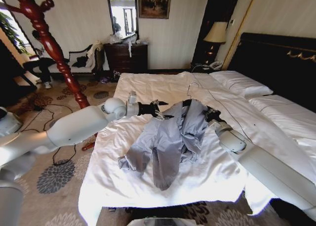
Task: Pick up the clothes from the bed and hang them on the clothes hanger.
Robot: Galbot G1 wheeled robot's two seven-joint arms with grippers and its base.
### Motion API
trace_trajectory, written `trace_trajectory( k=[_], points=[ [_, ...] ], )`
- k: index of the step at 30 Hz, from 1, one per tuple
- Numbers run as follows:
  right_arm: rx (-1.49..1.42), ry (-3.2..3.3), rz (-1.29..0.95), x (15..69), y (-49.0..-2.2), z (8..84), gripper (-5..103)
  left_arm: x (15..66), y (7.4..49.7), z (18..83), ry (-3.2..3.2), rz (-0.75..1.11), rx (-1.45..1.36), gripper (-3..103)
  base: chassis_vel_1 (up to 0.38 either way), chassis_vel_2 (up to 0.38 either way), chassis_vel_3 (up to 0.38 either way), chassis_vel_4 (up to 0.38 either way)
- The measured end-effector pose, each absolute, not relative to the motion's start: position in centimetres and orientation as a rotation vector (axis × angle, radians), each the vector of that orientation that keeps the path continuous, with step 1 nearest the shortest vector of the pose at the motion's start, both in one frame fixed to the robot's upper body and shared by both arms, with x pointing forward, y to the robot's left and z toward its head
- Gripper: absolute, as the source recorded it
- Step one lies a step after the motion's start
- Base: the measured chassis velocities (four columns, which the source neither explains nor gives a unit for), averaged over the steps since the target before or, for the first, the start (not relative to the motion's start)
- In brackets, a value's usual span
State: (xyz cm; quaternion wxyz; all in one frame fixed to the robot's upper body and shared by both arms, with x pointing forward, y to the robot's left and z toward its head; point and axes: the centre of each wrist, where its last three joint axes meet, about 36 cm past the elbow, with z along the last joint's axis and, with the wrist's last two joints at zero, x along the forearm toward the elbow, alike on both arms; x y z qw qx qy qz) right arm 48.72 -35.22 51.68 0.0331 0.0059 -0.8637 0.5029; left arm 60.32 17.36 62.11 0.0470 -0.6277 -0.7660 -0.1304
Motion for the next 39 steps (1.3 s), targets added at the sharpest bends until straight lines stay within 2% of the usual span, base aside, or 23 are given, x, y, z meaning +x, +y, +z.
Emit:
trace_trajectory(
  k=[5, 9, 17, 18, 21, 28, 29, 32, 34, 37, 38, 39],
  points=[
    [0.023, -2.663, 1.549, 48.8, -35.1, 51.6, 15, 60.8, 16.6, 61.7, -2.327, -0.400, -1.915, 94, 0.000, 0.000, 0.000, 0.000],
    [0.023, -2.666, 1.549, 48.8, -35.0, 51.7, 15, 61.1, 15.6, 61.4, -2.314, -0.399, -1.927, 85, 0.000, 0.000, 0.000, 0.000],
    [0.027, -2.662, 1.559, 48.7, -35.2, 51.6, 15, 61.9, 15.5, 61.9, -2.350, -0.394, -1.913, 84, 0.000, 0.000, 0.000, 0.000],
    [0.027, -2.665, 1.558, 48.7, -35.1, 51.6, 15, 62.0, 15.6, 61.8, -2.356, -0.394, -1.907, 80, 0.000, 0.000, 0.000, 0.000],
    [0.028, -2.671, 1.560, 48.8, -35.0, 51.6, 15, 62.2, 15.5, 61.8, -2.371, -0.392, -1.888, 84, 0.000, 0.000, 0.000, 0.000],
    [0.036, -2.676, 1.564, 48.9, -34.8, 51.6, 15, 62.3, 14.8, 61.2, -2.345, -0.388, -1.886, 84, 0.000, 0.000, 0.000, 0.000],
    [0.037, -2.676, 1.566, 48.8, -34.8, 51.6, 15, 62.3, 14.6, 61.0, -2.341, -0.387, -1.884, 87, 0.000, 0.000, 0.000, 0.000],
    [0.041, -2.680, 1.575, 48.8, -34.7, 51.9, 15, 62.5, 14.1, 60.4, -2.333, -0.389, -1.875, 77, 0.000, 0.000, 0.000, 0.000],
    [0.042, -2.681, 1.579, 48.8, -34.7, 51.9, 15, 62.6, 13.9, 60.3, -2.340, -0.388, -1.866, 77, 0.000, 0.000, 0.000, 0.000],
    [0.047, -2.680, 1.596, 48.7, -34.7, 52.0, 15, 62.6, 13.3, 60.1, -2.359, -0.380, -1.837, 60, 0.000, 0.000, 0.000, 0.000],
    [0.047, -2.680, 1.596, 48.7, -34.7, 52.0, 15, 62.6, 13.3, 60.1, -2.359, -0.380, -1.837, 60, 0.000, 0.000, 0.000, 0.000],
    [0.049, -2.680, 1.602, 48.7, -34.7, 52.0, 15, 62.6, 13.2, 60.0, -2.363, -0.380, -1.833, 54, 0.000, 0.000, 0.000, 0.000]
  ],
)
